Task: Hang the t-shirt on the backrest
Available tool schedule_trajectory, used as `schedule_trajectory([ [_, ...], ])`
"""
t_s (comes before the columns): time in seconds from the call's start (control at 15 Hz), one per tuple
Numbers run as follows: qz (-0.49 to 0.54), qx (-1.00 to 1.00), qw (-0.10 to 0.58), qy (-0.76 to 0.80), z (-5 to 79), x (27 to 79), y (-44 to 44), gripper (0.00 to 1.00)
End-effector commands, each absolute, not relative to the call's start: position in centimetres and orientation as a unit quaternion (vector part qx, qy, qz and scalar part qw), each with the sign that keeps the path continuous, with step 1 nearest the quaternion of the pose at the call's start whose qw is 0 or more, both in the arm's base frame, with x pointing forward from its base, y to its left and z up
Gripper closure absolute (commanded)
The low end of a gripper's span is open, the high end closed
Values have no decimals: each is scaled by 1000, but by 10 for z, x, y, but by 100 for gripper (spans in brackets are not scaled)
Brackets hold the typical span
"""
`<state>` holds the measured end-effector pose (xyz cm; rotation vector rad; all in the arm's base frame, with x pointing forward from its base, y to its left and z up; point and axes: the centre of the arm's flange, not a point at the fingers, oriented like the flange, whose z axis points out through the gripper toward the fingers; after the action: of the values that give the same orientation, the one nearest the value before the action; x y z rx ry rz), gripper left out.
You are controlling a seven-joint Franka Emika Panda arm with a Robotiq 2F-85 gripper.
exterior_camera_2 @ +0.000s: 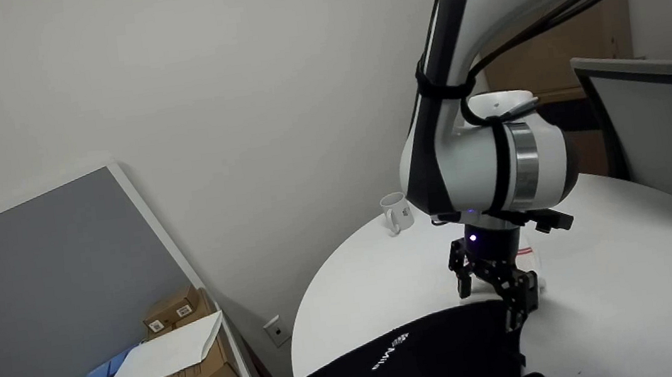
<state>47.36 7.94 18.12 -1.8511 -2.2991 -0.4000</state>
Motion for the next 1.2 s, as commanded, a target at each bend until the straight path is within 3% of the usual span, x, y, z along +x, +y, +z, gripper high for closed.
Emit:
schedule_trajectory([
  [0.0, -148, -608, 62, -778, 153, 484, 68, 0],
  [0.13, -154, -606, 54, -779, 144, 487, 66, 0],
  [0.2, -157, -604, 53, -780, 141, 488, 66, 25],
  [0.33, -163, -601, 54, -781, 139, 488, 66, 32],
  [0.87, -176, -603, 66, -775, 154, 489, 60, 94],
  [1.0, -180, -618, 69, -762, 168, 490, 52, 100],
  [1.13, -191, -639, 68, -742, 189, 495, 41, 100],
])
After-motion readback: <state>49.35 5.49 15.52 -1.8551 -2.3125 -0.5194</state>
